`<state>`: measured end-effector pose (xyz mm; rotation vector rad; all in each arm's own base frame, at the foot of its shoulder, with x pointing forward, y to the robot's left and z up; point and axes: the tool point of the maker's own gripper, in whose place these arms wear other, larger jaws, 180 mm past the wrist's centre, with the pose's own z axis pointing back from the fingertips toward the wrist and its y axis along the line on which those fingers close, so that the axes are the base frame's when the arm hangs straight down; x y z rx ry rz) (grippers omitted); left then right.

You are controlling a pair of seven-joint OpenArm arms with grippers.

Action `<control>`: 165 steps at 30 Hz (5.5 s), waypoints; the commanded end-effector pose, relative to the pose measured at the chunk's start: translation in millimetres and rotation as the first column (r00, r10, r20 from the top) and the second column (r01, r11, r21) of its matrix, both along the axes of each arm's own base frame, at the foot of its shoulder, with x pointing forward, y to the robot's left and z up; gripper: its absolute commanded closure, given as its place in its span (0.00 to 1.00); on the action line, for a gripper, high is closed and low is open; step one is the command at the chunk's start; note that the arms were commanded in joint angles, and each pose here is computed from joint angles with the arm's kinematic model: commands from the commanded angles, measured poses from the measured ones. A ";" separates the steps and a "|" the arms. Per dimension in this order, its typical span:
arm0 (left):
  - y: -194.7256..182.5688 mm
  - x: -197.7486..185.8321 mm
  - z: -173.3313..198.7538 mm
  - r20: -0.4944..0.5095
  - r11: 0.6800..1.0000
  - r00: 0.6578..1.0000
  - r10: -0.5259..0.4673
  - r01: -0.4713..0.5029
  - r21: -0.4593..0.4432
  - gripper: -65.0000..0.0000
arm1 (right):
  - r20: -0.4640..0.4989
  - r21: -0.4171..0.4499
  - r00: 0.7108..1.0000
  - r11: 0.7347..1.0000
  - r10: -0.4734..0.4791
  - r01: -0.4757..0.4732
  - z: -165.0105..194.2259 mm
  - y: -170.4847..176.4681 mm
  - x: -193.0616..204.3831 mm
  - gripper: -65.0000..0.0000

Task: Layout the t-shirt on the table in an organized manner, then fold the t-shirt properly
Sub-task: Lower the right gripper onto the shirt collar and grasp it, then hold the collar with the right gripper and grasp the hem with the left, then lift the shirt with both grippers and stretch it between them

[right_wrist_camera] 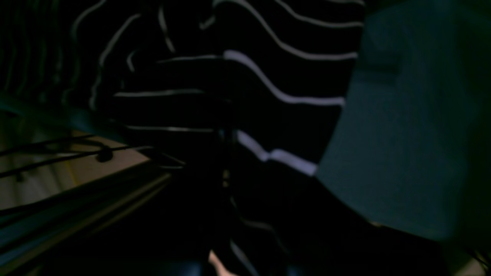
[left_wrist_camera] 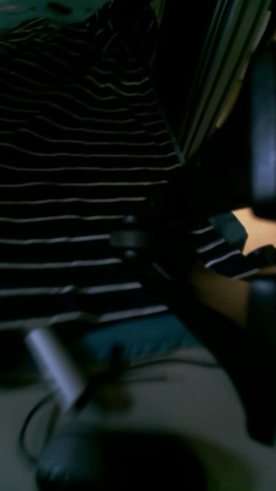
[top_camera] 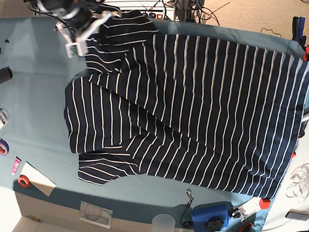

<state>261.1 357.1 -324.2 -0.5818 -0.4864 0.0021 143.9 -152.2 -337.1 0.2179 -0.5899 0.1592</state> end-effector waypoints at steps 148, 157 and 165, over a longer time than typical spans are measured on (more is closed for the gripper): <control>-94.0 -122.0 -107.3 -0.207 0.981 0.969 0.136 -0.102 0.167 1.00 | 0.211 0.181 0.977 0.980 0.045 -0.084 52.0 -1.3 11.7 1.00; -77.7 -89.5 -30.6 0.100 0.984 0.980 0.172 -0.167 -0.053 1.00 | 0.303 0.310 0.952 0.939 0.052 -0.150 75.3 18.8 16.7 1.00; -73.5 -85.1 -13.5 0.161 0.980 0.969 0.185 -0.171 -0.098 1.00 | 0.303 0.309 0.952 0.940 0.050 -0.148 75.3 18.1 16.6 1.00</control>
